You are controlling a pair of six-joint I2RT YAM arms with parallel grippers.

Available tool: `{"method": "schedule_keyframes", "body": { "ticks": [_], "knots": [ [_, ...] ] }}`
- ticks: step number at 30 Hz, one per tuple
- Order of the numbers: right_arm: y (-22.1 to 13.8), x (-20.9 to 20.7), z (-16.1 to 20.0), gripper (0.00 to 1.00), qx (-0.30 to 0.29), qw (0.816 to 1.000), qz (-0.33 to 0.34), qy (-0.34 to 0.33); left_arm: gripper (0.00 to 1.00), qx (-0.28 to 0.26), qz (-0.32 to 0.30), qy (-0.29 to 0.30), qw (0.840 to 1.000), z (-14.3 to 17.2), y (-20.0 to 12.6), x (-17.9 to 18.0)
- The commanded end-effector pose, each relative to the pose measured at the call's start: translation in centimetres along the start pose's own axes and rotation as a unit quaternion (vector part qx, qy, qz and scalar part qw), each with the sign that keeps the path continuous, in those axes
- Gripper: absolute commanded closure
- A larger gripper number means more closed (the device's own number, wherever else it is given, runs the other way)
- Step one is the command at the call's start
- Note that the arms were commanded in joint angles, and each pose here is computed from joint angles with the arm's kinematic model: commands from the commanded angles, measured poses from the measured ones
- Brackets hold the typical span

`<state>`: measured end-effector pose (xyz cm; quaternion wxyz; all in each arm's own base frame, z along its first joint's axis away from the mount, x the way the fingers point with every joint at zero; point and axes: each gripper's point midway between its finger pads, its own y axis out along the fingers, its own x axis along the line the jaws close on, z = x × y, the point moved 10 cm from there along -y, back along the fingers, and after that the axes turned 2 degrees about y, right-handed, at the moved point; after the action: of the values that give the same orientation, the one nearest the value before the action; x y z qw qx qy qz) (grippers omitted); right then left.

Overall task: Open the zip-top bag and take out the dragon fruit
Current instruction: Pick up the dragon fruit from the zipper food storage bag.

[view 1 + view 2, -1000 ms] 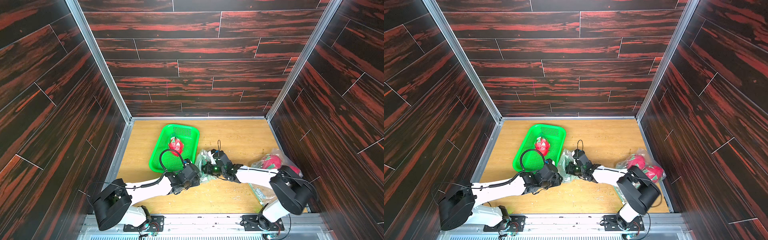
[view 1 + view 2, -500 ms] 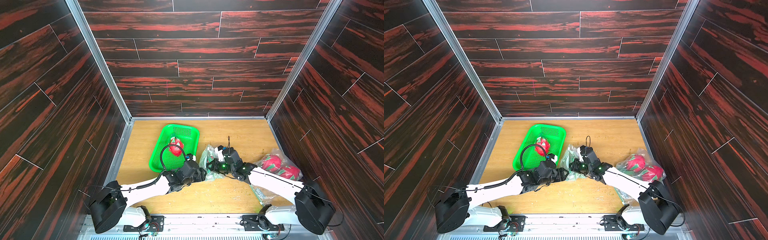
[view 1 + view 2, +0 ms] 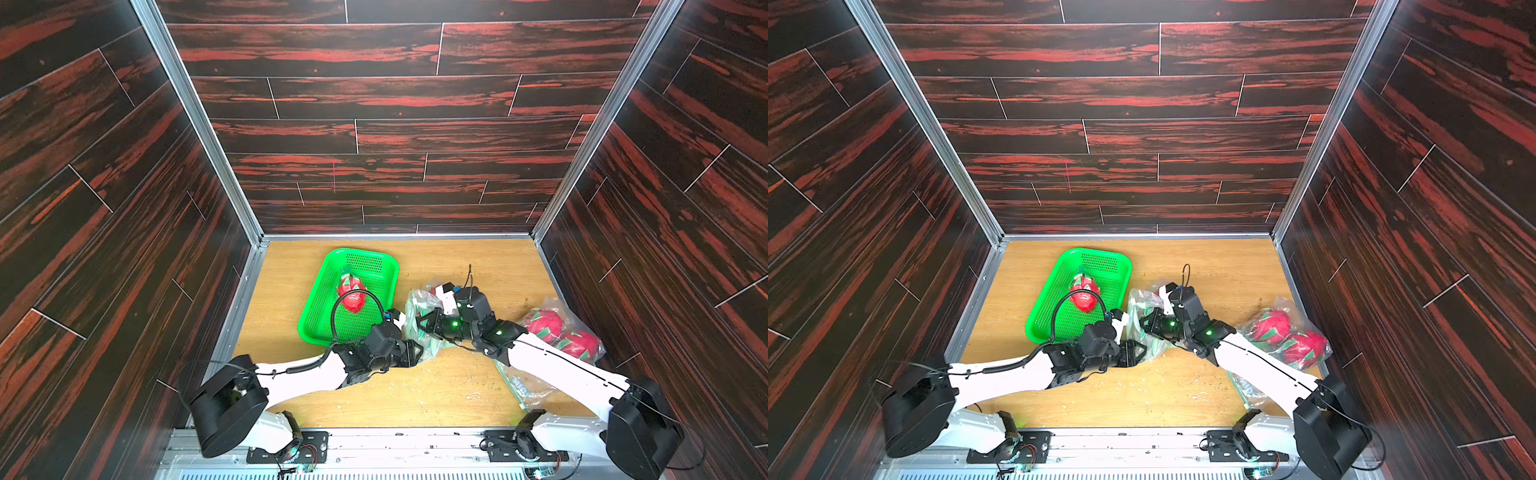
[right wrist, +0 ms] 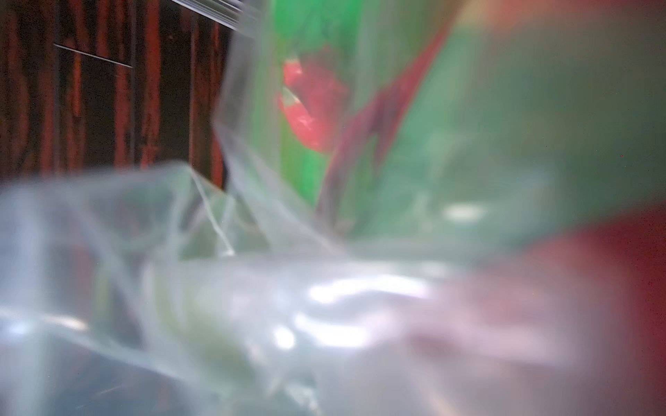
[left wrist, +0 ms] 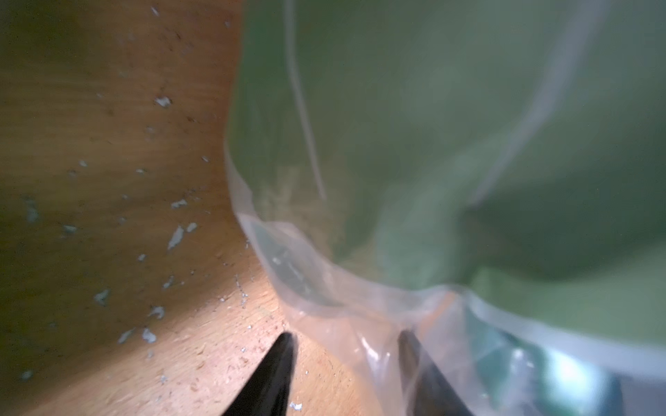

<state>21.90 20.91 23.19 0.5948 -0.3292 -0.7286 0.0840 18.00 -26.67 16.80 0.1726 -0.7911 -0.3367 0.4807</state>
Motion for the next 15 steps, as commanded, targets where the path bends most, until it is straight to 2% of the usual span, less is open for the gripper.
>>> {"method": "schedule_keyframes", "body": {
  "ticks": [1,4,9,13,15],
  "knots": [
    [-2.4,4.3,-2.4,1.0,-0.047,0.994,-0.097,-0.029,0.51,0.024,0.0,0.019,1.0,0.8,0.4,0.1],
    [-2.6,4.5,-2.6,1.0,-0.038,0.992,-0.116,-0.018,0.47,0.004,-0.01,0.019,1.0,0.4,0.0,0.0],
    [-3.1,4.8,-2.6,1.0,0.016,0.986,-0.166,0.009,0.39,-0.028,0.005,0.035,0.999,-1.4,-1.3,-1.3],
    [-4.1,5.5,-3.1,1.0,0.067,0.98,-0.186,-0.007,0.27,-0.051,0.03,0.091,0.994,-2.9,-3.8,-3.2],
    [-4.8,5.8,-3.4,1.0,0.091,0.979,-0.183,-0.029,0.24,-0.05,0.033,0.136,0.989,-3.4,-5.2,-4.0]
  ]
}}
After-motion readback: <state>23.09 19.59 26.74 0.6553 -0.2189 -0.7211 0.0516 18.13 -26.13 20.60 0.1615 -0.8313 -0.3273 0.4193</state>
